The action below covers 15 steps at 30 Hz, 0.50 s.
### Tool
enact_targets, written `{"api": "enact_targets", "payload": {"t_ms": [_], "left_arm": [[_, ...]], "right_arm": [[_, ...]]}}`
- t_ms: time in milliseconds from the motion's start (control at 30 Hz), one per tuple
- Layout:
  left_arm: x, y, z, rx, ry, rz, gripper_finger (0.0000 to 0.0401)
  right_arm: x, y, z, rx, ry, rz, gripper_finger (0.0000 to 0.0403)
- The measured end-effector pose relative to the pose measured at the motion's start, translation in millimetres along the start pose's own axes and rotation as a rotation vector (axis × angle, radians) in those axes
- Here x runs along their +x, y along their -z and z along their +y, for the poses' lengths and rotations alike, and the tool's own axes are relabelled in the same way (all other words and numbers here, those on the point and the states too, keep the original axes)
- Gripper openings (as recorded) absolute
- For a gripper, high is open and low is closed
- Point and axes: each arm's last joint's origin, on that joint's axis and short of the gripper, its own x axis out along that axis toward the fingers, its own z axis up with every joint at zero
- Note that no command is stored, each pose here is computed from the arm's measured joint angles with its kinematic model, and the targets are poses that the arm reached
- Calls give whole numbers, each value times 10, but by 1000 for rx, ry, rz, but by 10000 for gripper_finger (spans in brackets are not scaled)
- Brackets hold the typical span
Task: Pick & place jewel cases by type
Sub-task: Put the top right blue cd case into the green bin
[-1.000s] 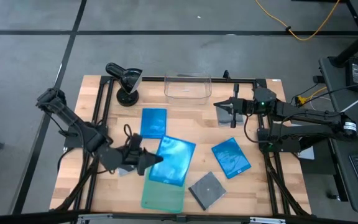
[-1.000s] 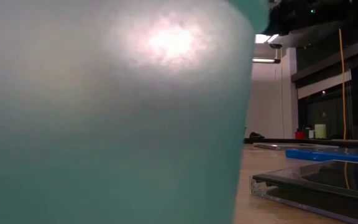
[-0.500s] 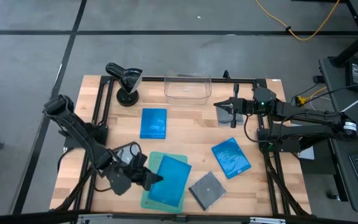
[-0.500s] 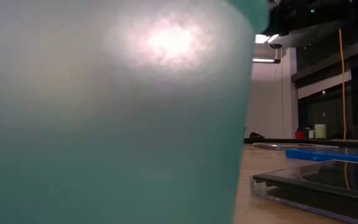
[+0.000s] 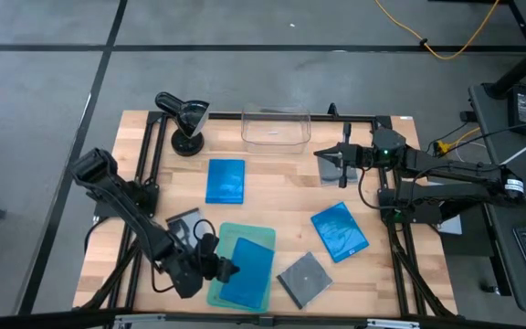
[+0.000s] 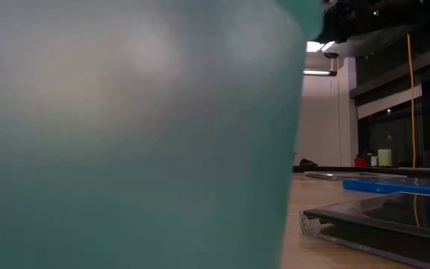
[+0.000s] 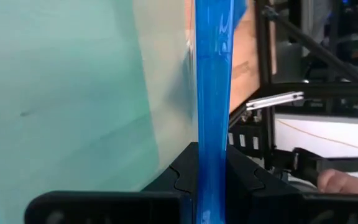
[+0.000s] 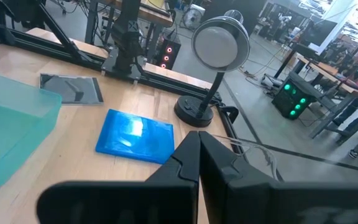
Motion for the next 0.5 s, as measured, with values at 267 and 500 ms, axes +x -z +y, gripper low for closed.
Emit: {"api": "enact_targets", "payload": {"t_ms": [267,500], "left_arm": [[29,-15,89,14,-85,10,31],[94,-143,126,32,-172,1,31]], "right_arm": [[0,0,0,0,0,0,6],[0,0,0,0,0,0,6]]}}
